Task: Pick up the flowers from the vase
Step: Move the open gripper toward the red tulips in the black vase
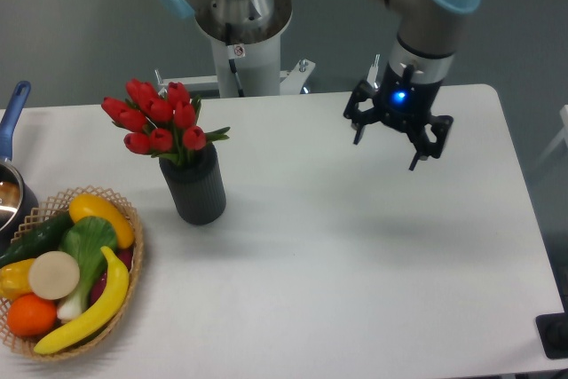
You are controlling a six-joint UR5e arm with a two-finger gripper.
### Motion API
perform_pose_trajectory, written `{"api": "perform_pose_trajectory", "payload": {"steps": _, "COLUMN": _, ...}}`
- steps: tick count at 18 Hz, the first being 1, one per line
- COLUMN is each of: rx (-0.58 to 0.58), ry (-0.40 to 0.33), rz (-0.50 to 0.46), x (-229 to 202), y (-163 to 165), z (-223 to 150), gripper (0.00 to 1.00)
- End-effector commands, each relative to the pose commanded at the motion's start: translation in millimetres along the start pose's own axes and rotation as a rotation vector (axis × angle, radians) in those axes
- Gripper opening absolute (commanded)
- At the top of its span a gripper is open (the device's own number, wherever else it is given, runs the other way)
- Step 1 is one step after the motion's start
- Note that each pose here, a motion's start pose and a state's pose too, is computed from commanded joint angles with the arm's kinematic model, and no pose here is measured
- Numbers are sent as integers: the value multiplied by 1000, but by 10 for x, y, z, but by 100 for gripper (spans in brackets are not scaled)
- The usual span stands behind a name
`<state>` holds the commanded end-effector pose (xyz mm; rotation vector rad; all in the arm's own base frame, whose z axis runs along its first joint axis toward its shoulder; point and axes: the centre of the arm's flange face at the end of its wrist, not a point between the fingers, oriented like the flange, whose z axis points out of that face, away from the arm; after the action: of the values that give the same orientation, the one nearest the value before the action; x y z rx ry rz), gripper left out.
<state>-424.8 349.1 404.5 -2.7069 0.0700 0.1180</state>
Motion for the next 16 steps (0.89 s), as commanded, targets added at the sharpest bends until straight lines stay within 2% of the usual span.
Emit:
{"api": "perform_pose_trajectory", "payload": {"steps": 3, "rx": 40, "ry": 21, "rz": -21, "x": 118, "y": 66, "z": 39, "gripper": 100}}
{"api": "perform_pose_trajectory", "payload": {"steps": 7, "rx": 208, "ry": 78, "rz": -6, "x": 244, "y": -93, "z": -12, "gripper": 100}}
{"api": "perform_pose_trajectory", "payload": {"steps": 10, "rx": 245, "ry": 44, "rz": 43, "x": 316, "y": -71, "z": -52, "gripper": 100}}
{"api": "perform_pose_trajectory", "payload": {"steps": 12, "rx": 256, "ry": 55, "rz": 47, "x": 418, "y": -10, "z": 54, "gripper": 100}}
{"api": "perform_pose_trajectory", "payload": {"steps": 14, "rx": 305, "ry": 103, "rz": 72, "x": 585, "y": 72, "z": 215, "gripper": 100}}
{"api": "perform_pose_trajectory", "payload": {"steps": 16, "rx": 407, "ry": 155, "rz": 90, "x": 828, "y": 85, "z": 258, "gripper": 100}}
